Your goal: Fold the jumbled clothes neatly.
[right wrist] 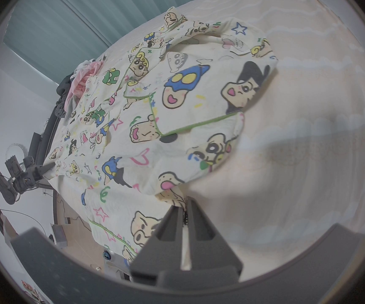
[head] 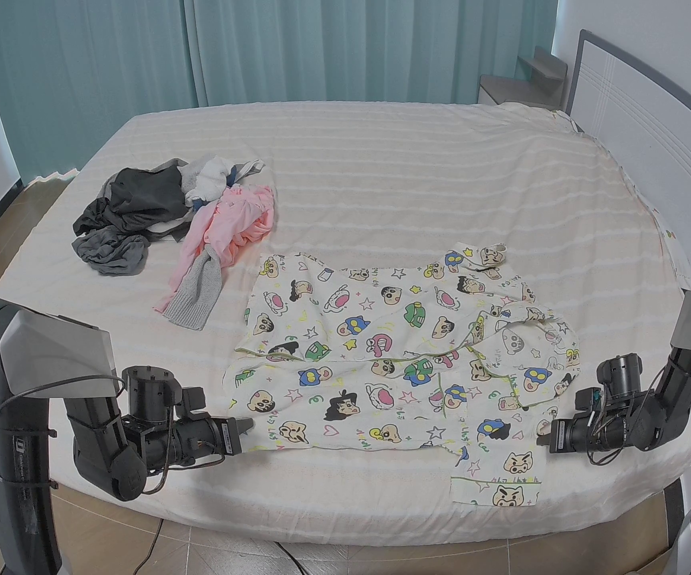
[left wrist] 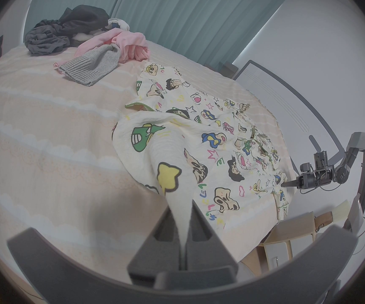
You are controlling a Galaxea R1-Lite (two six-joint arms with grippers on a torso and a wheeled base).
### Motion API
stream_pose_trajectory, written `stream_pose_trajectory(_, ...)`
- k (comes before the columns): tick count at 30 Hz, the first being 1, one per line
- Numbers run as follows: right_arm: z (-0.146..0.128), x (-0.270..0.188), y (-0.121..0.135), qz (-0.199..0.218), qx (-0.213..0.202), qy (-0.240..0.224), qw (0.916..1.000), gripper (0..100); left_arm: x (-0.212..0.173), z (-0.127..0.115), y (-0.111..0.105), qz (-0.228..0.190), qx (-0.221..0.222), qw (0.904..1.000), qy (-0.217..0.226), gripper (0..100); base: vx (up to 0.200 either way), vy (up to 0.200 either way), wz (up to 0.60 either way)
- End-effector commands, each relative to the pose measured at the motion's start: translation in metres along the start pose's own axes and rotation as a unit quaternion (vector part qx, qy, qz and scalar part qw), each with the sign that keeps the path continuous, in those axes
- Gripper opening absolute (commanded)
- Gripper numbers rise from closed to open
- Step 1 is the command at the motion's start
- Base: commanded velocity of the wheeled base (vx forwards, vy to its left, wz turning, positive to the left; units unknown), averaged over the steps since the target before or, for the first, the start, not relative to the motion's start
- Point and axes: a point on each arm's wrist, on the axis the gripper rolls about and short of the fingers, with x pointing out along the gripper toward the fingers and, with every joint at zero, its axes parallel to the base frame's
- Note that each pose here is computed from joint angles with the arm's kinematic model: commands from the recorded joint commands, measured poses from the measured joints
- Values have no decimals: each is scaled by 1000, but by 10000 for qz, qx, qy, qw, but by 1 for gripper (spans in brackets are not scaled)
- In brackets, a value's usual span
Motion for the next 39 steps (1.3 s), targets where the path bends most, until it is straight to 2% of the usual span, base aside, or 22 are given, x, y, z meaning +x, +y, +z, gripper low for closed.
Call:
stream_pose_trajectory(1,-8,-4,-2,-29,-13,100,9999,100,-2,0,-2,0,11,10000,-10,0,0,0,0)
stream_pose_trajectory(10,-2,-14,2,156,84,-76,9998,100,-1,3,1,46,9,10000,-71,0,0,0,0)
stream_pose_trajectory(17,13,1,11,308,463,-238,9982,100,0,3,1,149,18,9998,-108,0,0,0,0)
stream_pose_trajectory(24,4,30,23,318,321,57,9990,100,-3,4,1,169,43,9997,-193,0,0,0,0)
stream_pose_trajectory(27,7,39,25,293,268,15,9992,100,-4,6,1,230,61,9992,-322,0,0,0,0)
stream_pose_trajectory(33,15,42,25,349,214,-87,9991,100,-6,2,1,271,44,9993,-272,0,0,0,0)
stream_pose_trajectory(34,15,43,25,339,216,-82,9992,0,-5,1,2,273,42,9993,-266,0,0,0,0)
stream_pose_trajectory(39,13,40,25,363,208,-64,9991,0,-5,1,1,311,60,9991,-276,0,0,0,0)
